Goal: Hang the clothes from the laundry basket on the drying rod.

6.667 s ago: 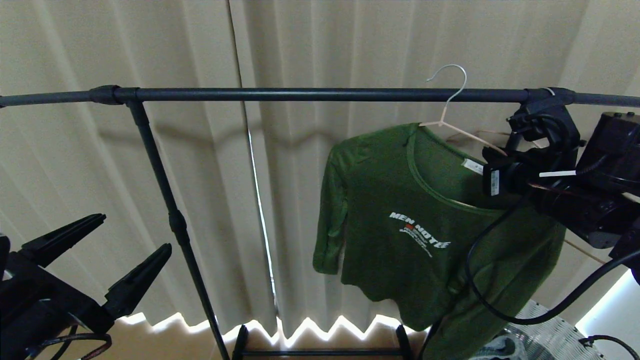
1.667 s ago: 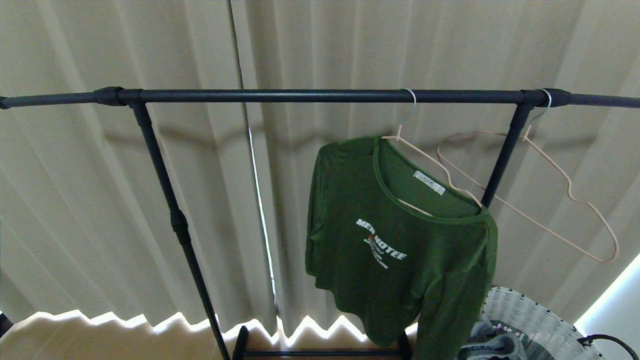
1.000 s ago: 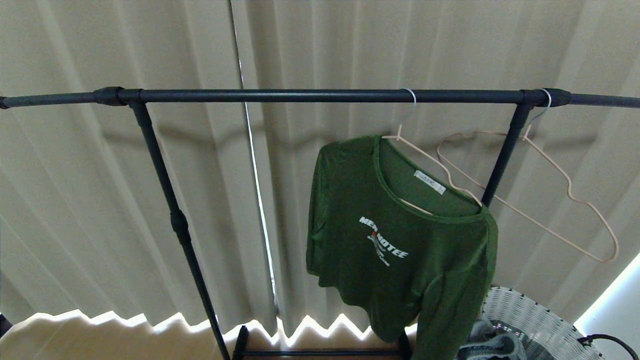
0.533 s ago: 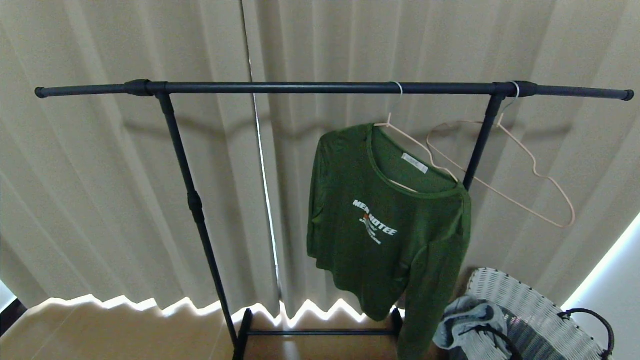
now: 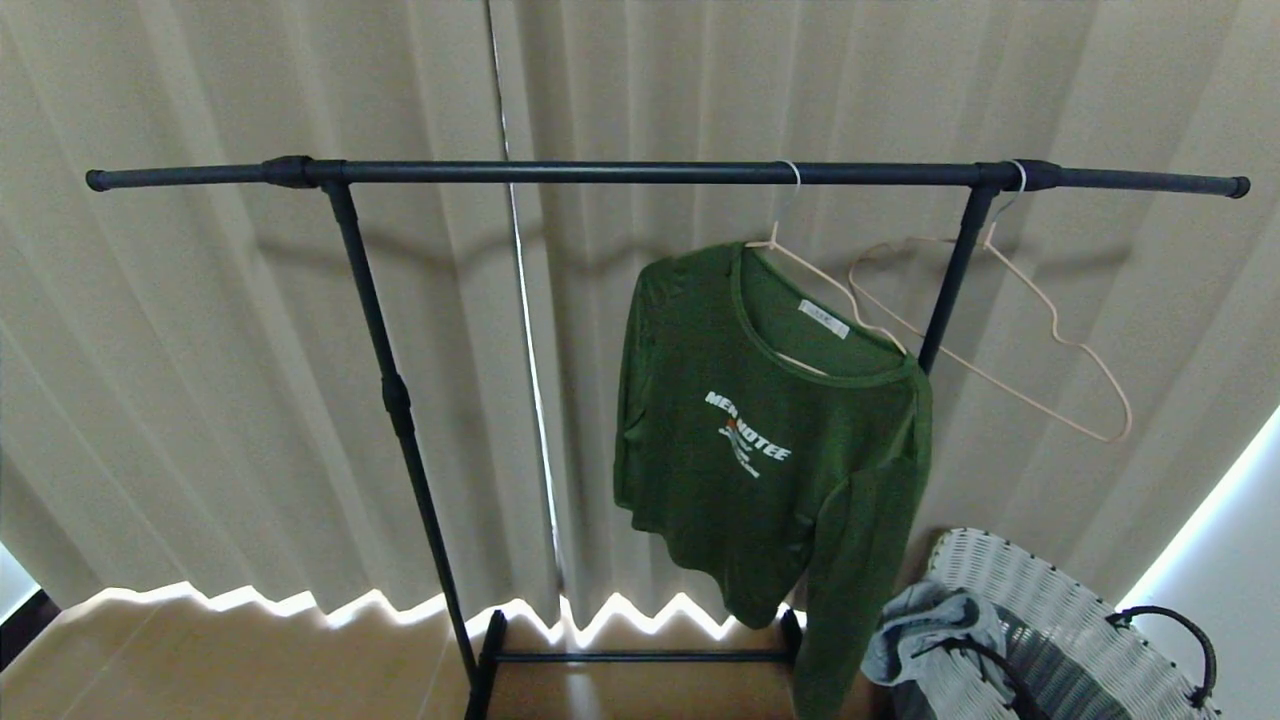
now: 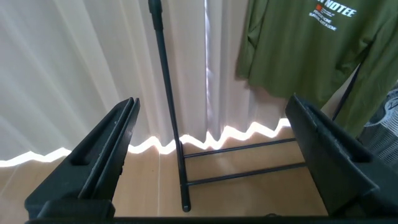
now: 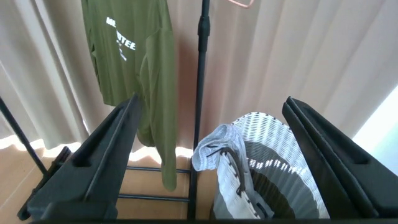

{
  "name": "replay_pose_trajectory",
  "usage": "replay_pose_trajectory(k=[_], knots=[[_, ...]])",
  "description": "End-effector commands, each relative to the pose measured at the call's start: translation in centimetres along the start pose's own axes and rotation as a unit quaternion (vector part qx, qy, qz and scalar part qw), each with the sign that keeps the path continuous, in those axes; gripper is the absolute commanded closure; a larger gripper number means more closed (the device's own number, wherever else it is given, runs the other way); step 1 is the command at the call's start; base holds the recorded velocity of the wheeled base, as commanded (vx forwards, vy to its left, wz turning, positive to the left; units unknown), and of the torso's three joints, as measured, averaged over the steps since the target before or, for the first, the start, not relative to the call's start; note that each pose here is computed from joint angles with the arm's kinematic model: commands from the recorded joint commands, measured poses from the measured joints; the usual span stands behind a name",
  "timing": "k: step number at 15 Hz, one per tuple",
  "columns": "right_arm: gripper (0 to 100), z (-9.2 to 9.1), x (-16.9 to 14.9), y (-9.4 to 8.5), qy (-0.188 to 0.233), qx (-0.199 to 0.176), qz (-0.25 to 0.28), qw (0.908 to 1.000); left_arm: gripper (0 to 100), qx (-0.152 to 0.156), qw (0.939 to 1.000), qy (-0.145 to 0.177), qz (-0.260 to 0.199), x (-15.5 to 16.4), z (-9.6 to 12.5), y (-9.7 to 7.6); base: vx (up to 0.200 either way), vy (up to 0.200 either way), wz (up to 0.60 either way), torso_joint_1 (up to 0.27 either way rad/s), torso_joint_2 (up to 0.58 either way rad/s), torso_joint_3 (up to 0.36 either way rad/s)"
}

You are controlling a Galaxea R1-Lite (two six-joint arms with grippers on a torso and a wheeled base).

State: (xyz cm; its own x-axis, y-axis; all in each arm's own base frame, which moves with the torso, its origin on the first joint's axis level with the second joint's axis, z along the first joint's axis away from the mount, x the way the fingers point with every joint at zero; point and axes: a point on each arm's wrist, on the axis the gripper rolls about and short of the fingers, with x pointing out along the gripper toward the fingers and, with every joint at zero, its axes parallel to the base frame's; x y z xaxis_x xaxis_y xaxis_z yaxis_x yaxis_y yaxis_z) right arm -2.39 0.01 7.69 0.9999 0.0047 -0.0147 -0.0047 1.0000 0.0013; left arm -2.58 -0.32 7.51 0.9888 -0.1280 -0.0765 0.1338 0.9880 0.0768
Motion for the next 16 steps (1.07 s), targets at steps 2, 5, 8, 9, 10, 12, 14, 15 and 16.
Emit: replay_pose_trajectory(k=[2,5,8,9,10,12,14,15,16], knots=[[0,-0.03,-0.01,0.00,0.000,0.000,0.000,1.0000,0,0.000,1.0000,0.002,0.000,0.02,-0.01,0.00,0.000,0.000,0.00,-0.090,0.29,0.181],[0,-0.03,-0.01,0.00,0.000,0.002,0.000,1.0000,0,0.000,1.0000,0.002,0.000,0.02,-0.01,0.00,0.000,0.000,0.00,-0.155,0.45,0.282],[0,-0.03,-0.01,0.00,0.000,0.002,-0.001,1.0000,0,0.000,1.0000,0.002,0.000,0.02,-0.01,0.00,0.000,0.000,0.00,-0.154,0.48,0.313],[0,-0.03,-0.01,0.00,0.000,0.002,-0.001,1.0000,0,0.000,1.0000,0.002,0.000,0.02,-0.01,0.00,0.000,0.000,0.00,-0.139,0.47,0.334],[0,-0.03,-0.01,0.00,0.000,0.002,-0.001,1.0000,0,0.000,1.0000,0.002,0.000,0.02,-0.01,0.00,0.000,0.000,0.00,-0.134,0.47,0.339],[0,-0.03,-0.01,0.00,0.000,0.002,-0.001,1.0000,0,0.000,1.0000,0.002,0.000,0.02,-0.01,0.00,0.000,0.000,0.00,-0.117,0.46,0.337],[0,-0.03,-0.01,-0.01,0.000,0.002,-0.002,1.0000,0,0.000,1.0000,0.002,0.000,0.02,-0.01,0.00,0.000,0.000,0.00,-0.083,0.40,0.310],[0,-0.03,-0.01,-0.01,0.000,0.002,-0.002,1.0000,0,0.000,1.0000,0.002,0.000,0.02,-0.01,0.00,0.000,0.000,0.00,-0.051,0.19,0.139],[0,-0.03,-0.01,-0.01,0.000,0.002,-0.002,1.0000,0,0.000,1.0000,0.002,0.000,0.02,-0.01,0.00,0.000,0.000,0.00,-0.022,0.12,0.085]])
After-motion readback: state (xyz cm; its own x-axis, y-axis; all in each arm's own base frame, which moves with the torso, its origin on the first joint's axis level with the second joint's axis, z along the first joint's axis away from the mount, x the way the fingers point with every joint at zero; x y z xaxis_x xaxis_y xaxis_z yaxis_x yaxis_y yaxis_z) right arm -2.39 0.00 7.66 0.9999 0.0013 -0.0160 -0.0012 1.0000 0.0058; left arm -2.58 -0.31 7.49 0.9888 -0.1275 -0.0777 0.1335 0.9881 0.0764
